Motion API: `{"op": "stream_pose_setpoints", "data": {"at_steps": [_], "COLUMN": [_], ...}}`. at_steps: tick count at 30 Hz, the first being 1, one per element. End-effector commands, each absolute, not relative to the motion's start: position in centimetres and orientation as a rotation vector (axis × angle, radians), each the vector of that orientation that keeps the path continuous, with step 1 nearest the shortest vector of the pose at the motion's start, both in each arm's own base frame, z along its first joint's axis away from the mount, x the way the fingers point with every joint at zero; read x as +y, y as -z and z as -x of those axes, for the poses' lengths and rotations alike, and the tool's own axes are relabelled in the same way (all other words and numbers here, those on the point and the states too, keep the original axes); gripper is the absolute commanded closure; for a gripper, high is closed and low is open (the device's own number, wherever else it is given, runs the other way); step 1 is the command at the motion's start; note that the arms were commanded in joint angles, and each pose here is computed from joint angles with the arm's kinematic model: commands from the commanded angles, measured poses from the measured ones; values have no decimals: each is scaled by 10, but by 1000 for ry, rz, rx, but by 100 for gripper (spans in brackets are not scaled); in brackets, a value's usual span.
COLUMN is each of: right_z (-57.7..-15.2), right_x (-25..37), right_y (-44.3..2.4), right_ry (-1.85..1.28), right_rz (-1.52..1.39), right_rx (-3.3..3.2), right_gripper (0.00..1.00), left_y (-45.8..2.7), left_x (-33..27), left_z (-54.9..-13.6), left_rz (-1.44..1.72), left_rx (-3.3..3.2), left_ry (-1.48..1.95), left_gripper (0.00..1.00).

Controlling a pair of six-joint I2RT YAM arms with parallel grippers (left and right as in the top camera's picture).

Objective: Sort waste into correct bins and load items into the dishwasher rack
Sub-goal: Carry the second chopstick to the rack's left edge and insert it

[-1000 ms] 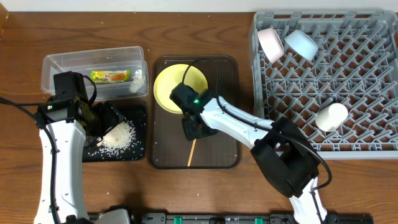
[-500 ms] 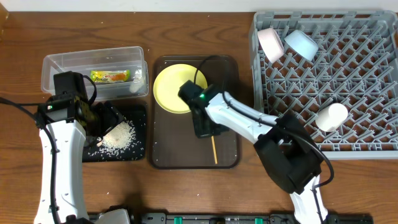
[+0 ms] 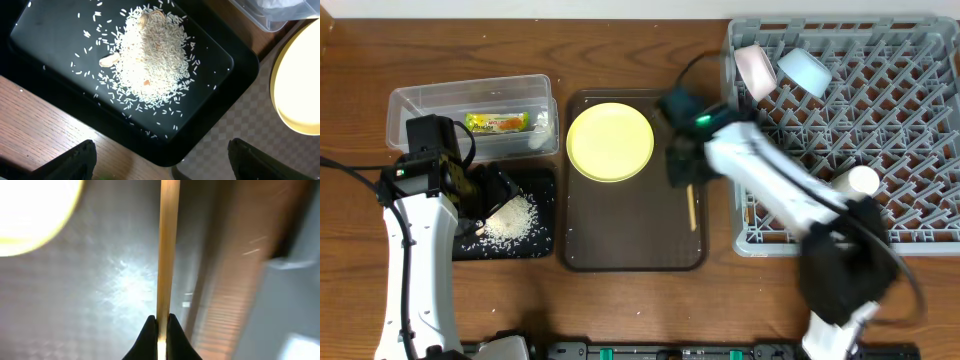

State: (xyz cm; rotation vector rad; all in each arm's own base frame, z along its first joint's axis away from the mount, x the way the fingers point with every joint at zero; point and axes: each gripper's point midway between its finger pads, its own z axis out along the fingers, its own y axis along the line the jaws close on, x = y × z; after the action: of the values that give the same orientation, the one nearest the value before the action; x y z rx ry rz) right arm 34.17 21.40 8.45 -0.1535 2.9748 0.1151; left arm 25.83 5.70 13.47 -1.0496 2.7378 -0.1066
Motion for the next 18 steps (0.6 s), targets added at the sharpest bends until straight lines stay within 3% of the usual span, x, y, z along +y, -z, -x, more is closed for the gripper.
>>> {"op": "stream_pose_setpoints", "data": {"at_steps": [1,6,12,18], "right_z": [-358,-361,-357,-352], "right_x": [186,140,96,93], "right_y": [-141,-158,-127,-95], "right_ry": [-153,-82,-9,17], "right_rz": [200,211,121,122], "right_rx": [2827,2817,2947,3028], "right_gripper": [99,99,99,98], "left_y": [-135,-136,-136,-135], "left_x": [58,58,58,58], "left_z": [-258,-258,-258,-258], "left_rz": [1057,1057,1058,1057], "left_rx": [2734,2734,2734,2734], "left_ry": [104,104,104,104], "left_gripper": [14,13,14,14]}}
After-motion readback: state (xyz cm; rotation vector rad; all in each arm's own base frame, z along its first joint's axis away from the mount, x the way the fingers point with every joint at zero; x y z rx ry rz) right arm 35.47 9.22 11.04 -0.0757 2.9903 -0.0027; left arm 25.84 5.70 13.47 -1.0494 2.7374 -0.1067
